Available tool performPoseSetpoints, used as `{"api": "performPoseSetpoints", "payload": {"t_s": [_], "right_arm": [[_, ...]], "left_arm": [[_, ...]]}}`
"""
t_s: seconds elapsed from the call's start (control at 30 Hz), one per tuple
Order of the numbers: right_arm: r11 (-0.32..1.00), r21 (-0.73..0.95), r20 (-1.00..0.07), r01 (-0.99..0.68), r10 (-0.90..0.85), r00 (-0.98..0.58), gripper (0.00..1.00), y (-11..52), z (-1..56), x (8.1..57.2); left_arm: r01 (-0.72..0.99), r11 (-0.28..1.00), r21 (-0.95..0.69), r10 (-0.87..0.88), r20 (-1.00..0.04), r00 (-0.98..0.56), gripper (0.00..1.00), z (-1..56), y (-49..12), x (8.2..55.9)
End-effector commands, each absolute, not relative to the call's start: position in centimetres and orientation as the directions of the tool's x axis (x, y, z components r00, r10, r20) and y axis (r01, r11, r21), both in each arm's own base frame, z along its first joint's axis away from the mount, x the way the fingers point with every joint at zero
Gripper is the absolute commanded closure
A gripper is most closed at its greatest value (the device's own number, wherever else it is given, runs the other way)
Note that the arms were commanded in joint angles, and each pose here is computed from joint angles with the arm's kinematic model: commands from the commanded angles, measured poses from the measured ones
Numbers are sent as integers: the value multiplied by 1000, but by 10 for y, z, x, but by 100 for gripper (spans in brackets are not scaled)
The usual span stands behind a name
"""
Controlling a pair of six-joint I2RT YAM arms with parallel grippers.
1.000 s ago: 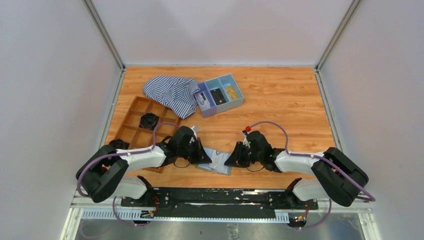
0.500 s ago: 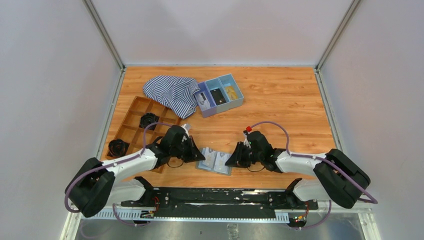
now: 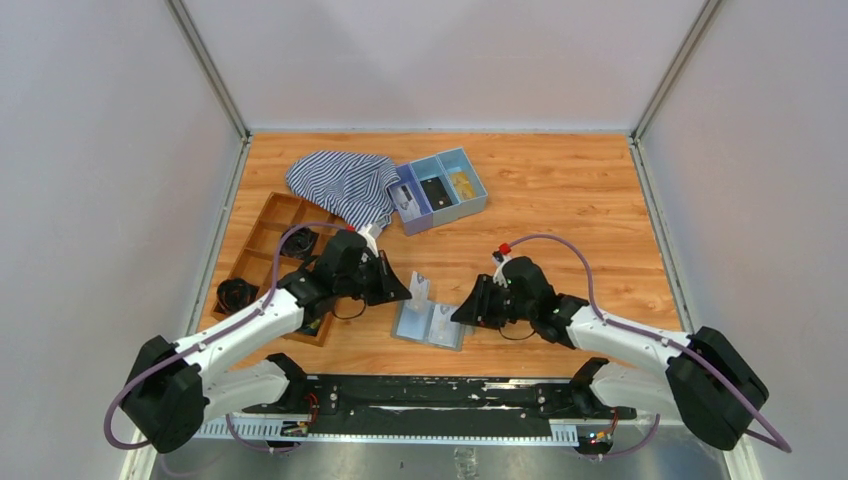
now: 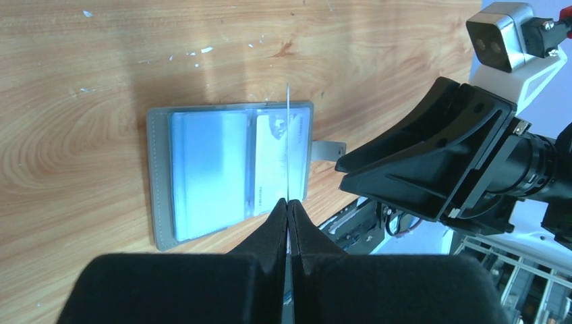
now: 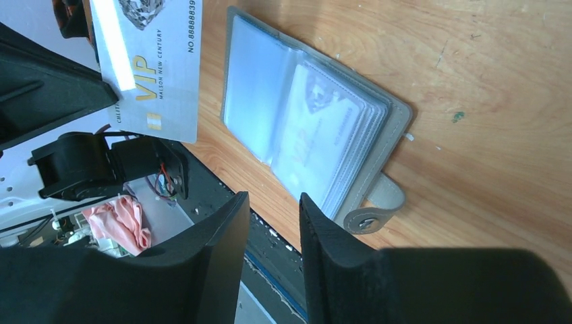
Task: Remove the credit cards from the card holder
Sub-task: Remove the credit card from the card holder, then place the credit card in the storage box.
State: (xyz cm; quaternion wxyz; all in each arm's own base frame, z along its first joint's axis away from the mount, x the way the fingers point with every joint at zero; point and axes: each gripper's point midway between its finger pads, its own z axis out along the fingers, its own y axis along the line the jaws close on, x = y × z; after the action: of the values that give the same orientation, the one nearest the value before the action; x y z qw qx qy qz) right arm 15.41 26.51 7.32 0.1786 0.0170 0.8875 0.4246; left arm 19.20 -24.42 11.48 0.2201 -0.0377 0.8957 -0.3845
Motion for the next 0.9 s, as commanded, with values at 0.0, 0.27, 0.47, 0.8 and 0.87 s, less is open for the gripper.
{"api": "performPoseSetpoints", "payload": {"t_s": [0.0,0.27,0.47,0.8,0.87], "right_arm": [[662,736,-335,-142,174,-926,62,262,79,155],[668,730,-343,-146,174,-923,61,259,80,154],[683,714,-361,-152,173,-916,61,252,83,153],[716,682,-387,-152,176,-905,61,241,84,153],[719,678,-392,-152,178,-903,61,240,84,155]], "left_arm": [[139,679,-721,-232,-391,-891,100,137,-247,195],[141,652,-745,-301,-425,-854,100,166,-249,217],[112,652,-750,-332,-415,-847,100,172,-252,257],[58,595,-802,-467,-403,-787,100,187,-244,347],[23,583,-812,-512,-388,-766,100,189,-239,364]]}}
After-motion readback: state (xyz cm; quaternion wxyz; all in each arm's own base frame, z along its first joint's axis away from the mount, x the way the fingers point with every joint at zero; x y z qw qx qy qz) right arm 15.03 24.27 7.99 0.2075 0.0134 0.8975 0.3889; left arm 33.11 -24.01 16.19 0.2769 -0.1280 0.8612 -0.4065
